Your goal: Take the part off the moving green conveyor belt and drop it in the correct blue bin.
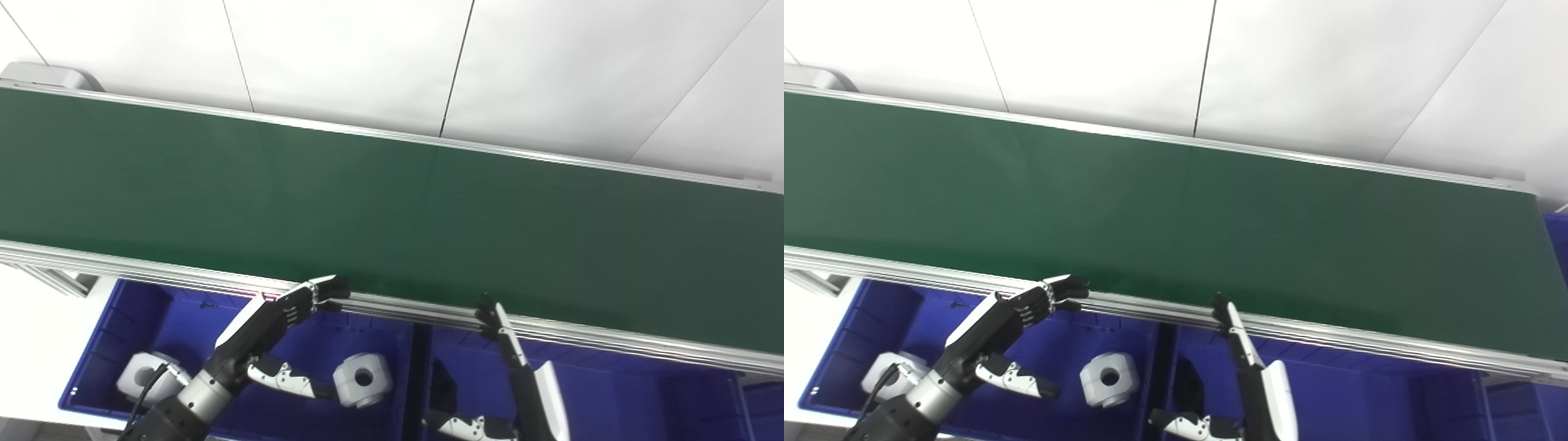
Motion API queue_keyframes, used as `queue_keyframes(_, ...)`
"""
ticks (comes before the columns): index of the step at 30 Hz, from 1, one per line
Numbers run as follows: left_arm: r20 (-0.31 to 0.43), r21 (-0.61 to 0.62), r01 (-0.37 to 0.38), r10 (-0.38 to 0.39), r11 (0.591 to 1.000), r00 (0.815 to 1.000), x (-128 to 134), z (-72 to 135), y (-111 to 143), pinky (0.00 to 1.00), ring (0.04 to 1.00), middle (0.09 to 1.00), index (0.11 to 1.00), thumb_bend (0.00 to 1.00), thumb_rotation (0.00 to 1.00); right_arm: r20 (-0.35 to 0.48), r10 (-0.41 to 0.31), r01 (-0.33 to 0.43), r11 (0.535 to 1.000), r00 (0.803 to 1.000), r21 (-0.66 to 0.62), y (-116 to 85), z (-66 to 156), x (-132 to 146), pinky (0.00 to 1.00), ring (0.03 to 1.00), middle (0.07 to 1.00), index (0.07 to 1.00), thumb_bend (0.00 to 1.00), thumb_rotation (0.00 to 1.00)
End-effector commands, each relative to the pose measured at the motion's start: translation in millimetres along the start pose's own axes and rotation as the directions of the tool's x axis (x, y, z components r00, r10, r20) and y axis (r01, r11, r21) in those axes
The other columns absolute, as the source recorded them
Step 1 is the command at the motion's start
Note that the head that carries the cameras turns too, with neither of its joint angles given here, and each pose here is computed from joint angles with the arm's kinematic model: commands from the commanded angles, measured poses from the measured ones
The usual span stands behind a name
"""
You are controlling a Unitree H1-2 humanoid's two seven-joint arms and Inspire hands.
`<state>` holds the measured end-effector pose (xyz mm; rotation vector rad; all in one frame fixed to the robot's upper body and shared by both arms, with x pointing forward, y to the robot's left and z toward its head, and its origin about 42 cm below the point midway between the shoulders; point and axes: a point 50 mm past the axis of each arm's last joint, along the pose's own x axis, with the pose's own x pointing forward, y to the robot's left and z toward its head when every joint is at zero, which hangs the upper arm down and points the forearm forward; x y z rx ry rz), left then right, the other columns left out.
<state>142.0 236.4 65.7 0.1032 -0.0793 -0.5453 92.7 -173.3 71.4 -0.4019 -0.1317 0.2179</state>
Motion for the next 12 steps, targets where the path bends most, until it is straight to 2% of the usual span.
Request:
queue_keyframes(1, 0.041, 0.007, 0.007, -0.008, 1.000, 0.999, 8, 9, -3, 0.78, 0.857, 0.874, 0.837, 0.86, 0.22, 0.036, -0.015, 0.014, 1.000, 0.999, 0.012, -7, 7, 3, 0.79, 0.866, 0.919, 0.963, 0.85, 0.36)
queue_keyframes(5, 0.053, 0.016, 0.029, -0.030, 0.999, 0.998, 14, 12, -13, 0.78, 0.857, 0.875, 0.841, 0.86, 0.20, 0.028, -0.011, 0.011, 1.000, 1.000, 0.009, -16, 6, 0, 0.77, 0.859, 0.917, 0.958, 0.86, 0.38)
queue_keyframes(10, 0.070, 0.042, 0.076, -0.079, 0.996, 0.994, 23, 20, -31, 0.86, 0.895, 0.891, 0.857, 0.87, 0.21, 0.033, -0.004, 0.003, 1.000, 0.999, 0.026, -31, 4, -5, 0.76, 0.842, 0.905, 0.951, 0.85, 0.37)
queue_keyframes(12, 0.069, 0.017, 0.089, -0.090, 0.996, 0.994, 26, 24, -42, 0.85, 0.902, 0.903, 0.862, 0.88, 0.21, 0.038, 0.002, -0.003, 1.000, 0.999, 0.024, -39, 4, -7, 0.75, 0.833, 0.900, 0.951, 0.85, 0.37)
